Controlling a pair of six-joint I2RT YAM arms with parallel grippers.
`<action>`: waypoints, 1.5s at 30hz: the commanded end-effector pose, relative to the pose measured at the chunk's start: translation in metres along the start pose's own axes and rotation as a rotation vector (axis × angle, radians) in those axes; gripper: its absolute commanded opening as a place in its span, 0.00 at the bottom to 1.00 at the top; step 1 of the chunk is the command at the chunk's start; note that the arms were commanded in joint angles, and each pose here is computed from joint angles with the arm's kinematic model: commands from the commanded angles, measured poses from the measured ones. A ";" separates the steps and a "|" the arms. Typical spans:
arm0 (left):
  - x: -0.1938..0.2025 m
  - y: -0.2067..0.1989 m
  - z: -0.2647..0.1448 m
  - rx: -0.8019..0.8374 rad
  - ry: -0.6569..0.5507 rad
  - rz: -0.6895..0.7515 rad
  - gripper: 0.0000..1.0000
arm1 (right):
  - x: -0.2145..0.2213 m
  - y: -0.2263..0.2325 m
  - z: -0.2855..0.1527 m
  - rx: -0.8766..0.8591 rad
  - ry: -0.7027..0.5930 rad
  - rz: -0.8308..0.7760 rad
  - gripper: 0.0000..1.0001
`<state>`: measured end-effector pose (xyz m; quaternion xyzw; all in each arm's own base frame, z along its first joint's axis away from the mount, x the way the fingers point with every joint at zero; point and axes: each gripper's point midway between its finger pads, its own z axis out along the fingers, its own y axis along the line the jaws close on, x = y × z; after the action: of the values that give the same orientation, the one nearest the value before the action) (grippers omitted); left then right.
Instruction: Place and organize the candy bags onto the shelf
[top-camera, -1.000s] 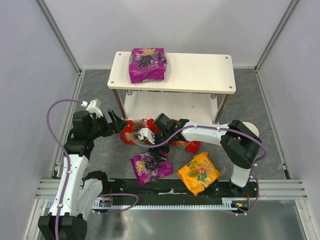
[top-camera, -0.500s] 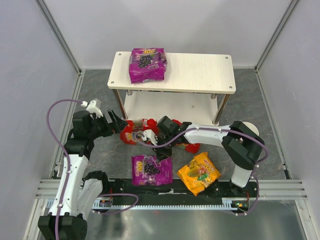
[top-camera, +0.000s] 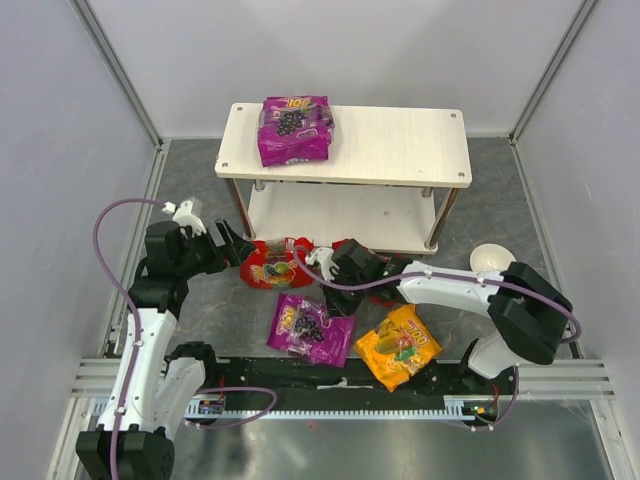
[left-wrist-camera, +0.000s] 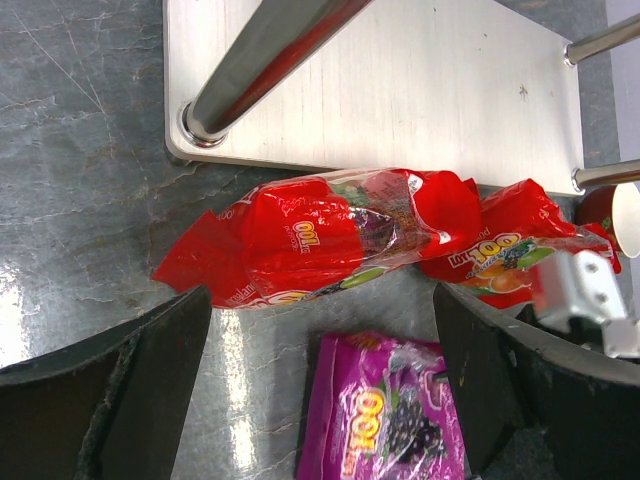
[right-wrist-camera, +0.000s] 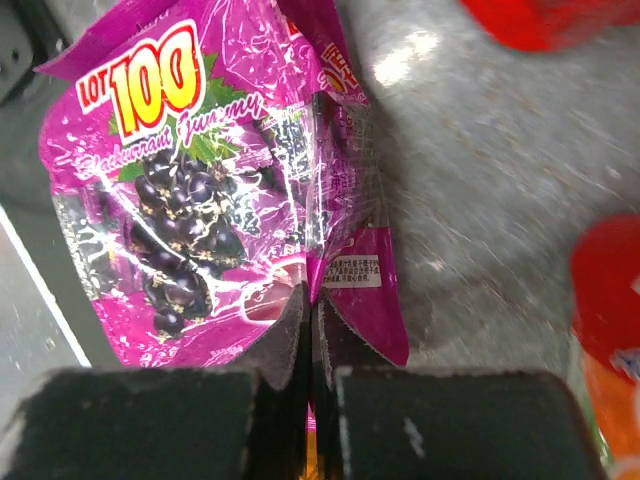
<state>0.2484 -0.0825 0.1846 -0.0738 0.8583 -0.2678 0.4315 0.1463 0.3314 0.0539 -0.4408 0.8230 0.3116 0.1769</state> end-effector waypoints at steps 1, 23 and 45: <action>-0.005 -0.004 0.001 0.018 -0.021 0.018 0.99 | -0.045 -0.023 -0.026 0.224 -0.229 0.254 0.00; -0.005 -0.004 0.002 0.021 -0.017 0.011 0.99 | -0.018 0.030 -0.051 0.476 -0.442 0.576 0.68; -0.004 -0.004 0.002 0.022 -0.011 0.010 0.99 | -0.023 0.020 -0.020 0.269 -0.413 0.430 0.74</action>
<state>0.2488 -0.0826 0.1828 -0.0746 0.8599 -0.2679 0.4281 0.1490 0.3080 0.0706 -0.1190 0.9044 0.2405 0.3318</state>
